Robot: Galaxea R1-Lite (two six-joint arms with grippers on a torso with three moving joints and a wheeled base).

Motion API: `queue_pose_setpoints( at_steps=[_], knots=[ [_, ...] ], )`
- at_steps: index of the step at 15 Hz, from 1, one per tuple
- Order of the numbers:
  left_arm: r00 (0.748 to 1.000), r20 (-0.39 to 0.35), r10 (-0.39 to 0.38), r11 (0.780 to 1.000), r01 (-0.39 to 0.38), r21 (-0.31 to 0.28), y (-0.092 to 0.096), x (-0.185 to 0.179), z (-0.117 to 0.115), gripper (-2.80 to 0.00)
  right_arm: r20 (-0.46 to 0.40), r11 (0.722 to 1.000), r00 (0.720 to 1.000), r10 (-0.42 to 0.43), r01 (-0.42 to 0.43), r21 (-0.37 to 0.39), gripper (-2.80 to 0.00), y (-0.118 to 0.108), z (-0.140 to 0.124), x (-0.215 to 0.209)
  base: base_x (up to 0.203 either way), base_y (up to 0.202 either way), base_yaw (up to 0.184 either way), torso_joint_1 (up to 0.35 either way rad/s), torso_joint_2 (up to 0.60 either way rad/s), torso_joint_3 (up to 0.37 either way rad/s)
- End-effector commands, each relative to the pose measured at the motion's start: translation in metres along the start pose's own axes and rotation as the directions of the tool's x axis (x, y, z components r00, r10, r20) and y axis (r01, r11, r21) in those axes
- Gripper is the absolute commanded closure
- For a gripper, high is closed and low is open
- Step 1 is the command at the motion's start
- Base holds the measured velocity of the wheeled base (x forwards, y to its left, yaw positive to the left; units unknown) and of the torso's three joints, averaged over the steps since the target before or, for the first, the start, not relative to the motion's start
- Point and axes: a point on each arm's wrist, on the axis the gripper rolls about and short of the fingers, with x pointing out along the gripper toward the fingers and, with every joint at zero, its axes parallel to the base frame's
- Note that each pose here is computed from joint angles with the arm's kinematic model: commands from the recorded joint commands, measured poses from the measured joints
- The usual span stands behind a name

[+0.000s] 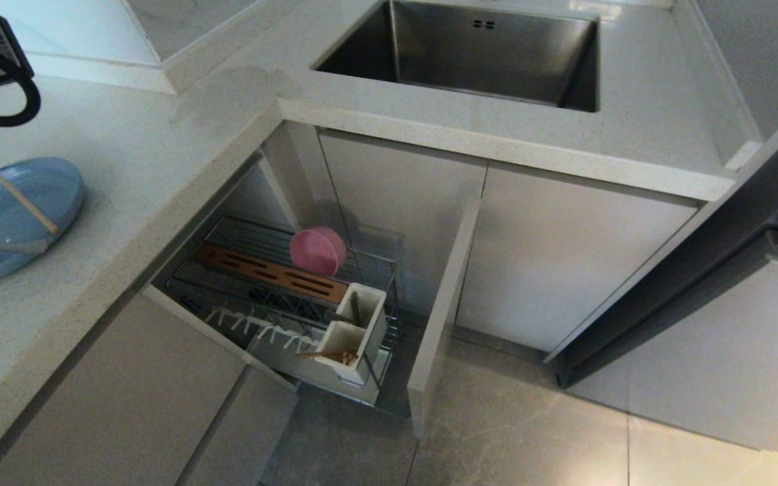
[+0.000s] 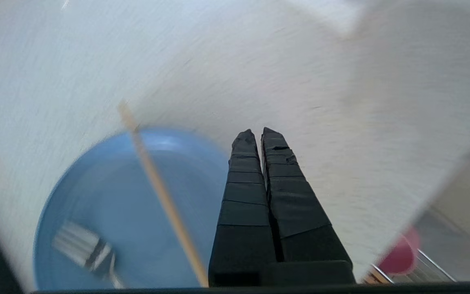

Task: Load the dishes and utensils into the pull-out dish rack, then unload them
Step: Take the chopsticks out of the cupboard

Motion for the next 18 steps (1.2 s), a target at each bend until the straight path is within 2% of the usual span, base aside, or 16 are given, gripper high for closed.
queue_pose_setpoints(
  at_steps=[1, 2, 3, 4, 6, 9, 13, 15, 16, 18],
  knots=[
    [0.998, -0.051, 0.04, 0.999, -0.042, -0.028, 0.003, 0.014, -0.008, 0.0, 0.0, 1.0, 1.0, 0.0, 0.0, 0.0, 0.0, 0.0, 0.0, 0.0, 0.0, 0.0, 0.0, 0.0, 0.0, 0.0],
    [0.994, -0.097, 0.054, 0.997, -0.06, -0.054, 0.005, 0.017, -0.014, 0.0, -0.002, 1.0, 1.0, 0.0, 0.0, 0.0, 0.0, 0.0, 0.0, 0.0, 0.0, 0.0, 0.0, 0.0, 0.0, 0.0],
    [0.988, -0.136, 0.075, 0.994, -0.085, -0.069, 0.009, 0.021, -0.019, -2.8, 0.0, 1.0, 1.0, 0.0, 0.0, 0.0, 0.0, 0.0, 0.0, 0.0, 0.0, 0.0, 0.0, 0.0, 0.0, 0.0],
    [0.983, -0.16, 0.092, 0.992, -0.104, -0.07, 0.012, 0.023, -0.022, -2.8, 0.0, 1.0, 1.0, 0.0, 0.0, 0.0, 0.0, 0.0, 0.0, 0.0, 0.0, 0.0, 0.0, 0.0, 0.0, 0.0],
    [0.98, -0.16, 0.119, 0.985, -0.137, -0.103, 0.018, 0.025, -0.022, -2.8, 0.0, 1.0, 1.0, 0.0, 0.0, 0.0, 0.0, 0.0, 0.0, 0.0, 0.0, 0.0, 0.0, 0.0, 0.0, 0.0],
    [0.973, -0.173, 0.152, 0.978, -0.173, -0.114, 0.027, 0.03, -0.024, -2.8, -0.002, 1.0, 1.0, 0.0, 0.0, 0.0, 0.0, 0.0, 0.0, 0.0, 0.0, 0.0, 0.0, 0.0, 0.0, 0.0],
    [0.955, -0.219, 0.202, 0.96, -0.237, -0.151, 0.036, 0.053, -0.035, -2.8, -0.002, 1.0, 1.0, 0.0, 0.0, 0.0, 0.0, 0.0, 0.0, 0.0, 0.0, 0.0, 0.0, 0.0, 0.0, 0.0],
    [0.955, -0.24, 0.176, 0.958, -0.222, -0.182, 0.035, 0.058, -0.039, -2.8, -0.001, 1.0, 1.0, 0.0, 0.0, 0.0, 0.0, 0.0, 0.0, 0.0, 0.0, 0.0, 0.0, 0.0, 0.0, 0.0],
    [0.957, -0.26, 0.13, 0.961, -0.187, -0.206, 0.036, 0.06, -0.041, -2.8, 0.0, 1.0, 1.0, 0.0, 0.0, 0.0, 0.0, 0.0, 0.0, 0.0, 0.0, 0.0, 0.0, 0.0, 0.0, 0.0],
    [0.949, -0.295, 0.114, 0.957, -0.184, -0.225, 0.037, 0.064, -0.048, -2.8, -0.001, 1.0, 1.0, 0.0, 0.0, 0.0, 0.0, 0.0, 0.0, 0.0, 0.0, 0.0, 0.0, 0.0, 0.0, 0.0]
  ],
)
